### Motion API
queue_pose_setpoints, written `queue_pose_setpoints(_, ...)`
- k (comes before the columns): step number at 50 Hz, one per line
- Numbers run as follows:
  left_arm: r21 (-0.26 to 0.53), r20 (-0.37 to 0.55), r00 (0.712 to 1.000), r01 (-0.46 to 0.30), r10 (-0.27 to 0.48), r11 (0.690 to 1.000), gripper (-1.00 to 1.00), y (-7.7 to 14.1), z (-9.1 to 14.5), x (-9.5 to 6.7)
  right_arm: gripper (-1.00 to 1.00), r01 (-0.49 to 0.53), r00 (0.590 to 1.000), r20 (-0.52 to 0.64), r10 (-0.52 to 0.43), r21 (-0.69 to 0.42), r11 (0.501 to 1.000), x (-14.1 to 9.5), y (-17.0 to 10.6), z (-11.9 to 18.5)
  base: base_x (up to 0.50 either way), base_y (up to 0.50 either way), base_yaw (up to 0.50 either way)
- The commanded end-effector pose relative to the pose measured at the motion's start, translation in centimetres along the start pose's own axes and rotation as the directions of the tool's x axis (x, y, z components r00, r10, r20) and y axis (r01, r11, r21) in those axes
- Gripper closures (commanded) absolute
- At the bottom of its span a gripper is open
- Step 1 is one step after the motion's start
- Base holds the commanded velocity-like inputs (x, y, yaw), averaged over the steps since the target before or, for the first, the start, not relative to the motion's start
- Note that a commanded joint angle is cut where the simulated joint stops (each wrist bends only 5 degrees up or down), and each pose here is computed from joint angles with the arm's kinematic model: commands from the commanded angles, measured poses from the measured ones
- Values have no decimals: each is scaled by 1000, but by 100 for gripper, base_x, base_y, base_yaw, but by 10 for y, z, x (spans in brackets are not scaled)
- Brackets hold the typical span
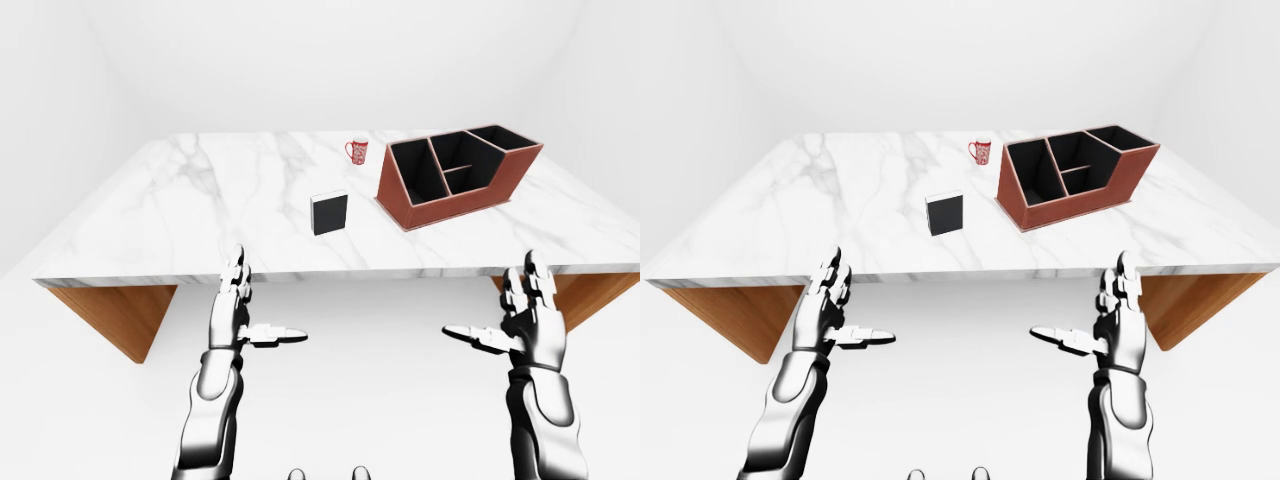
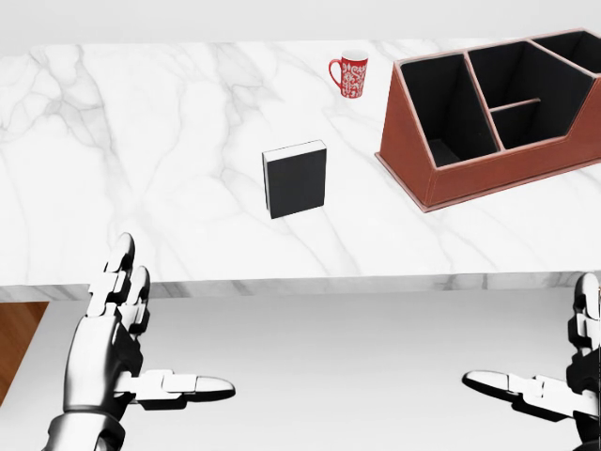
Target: Pick up the book and place it in the left compartment of the caddy.
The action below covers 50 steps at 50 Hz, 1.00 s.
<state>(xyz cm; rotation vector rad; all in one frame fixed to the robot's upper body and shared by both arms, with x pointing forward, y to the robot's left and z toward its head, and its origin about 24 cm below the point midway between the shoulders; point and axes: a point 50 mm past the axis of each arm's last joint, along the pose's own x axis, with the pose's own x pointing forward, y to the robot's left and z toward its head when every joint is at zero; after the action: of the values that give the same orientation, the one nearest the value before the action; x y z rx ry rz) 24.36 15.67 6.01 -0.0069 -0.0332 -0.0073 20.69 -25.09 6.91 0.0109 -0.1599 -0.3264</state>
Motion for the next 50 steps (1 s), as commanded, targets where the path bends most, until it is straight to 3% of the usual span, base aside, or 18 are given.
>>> queue_pose_setpoints(1, -8, 22, 999, -36, 36, 999, -100, 4, -2, 5, -100, 54, 998, 21, -54, 5, 999, -13, -18, 13, 0, 0, 0)
queue_pose_setpoints(14, -11, 7, 1000, -24, 24, 1000, -100, 6, -16, 13, -100, 94, 995, 37, -95, 38, 995, -26, -25, 31, 0, 0, 0)
queue_pose_setpoints(16, -11, 7, 1000, -25, 25, 1000, -100, 7, -19, 15, -100, 130, 990, 56, -128, -34, 991, -28, -30, 40, 0, 0, 0)
queue_pose_setpoints(22, -17, 20, 999, -46, 46, 999, -100, 9, -14, 13, -100, 155, 985, 75, -157, 32, 987, -38, -47, 44, 0, 0, 0)
queue_pose_setpoints(33, -15, 19, 999, -46, 46, 999, -100, 10, -18, 15, -100, 221, 960, 172, -219, 11, 975, -55, -71, 69, 0, 0, 0)
queue_pose_setpoints(50, -14, 38, 998, -49, 50, 999, -100, 9, -13, 11, -100, 285, 946, 153, -284, 22, 958, -66, -94, 65, 0, 0, 0)
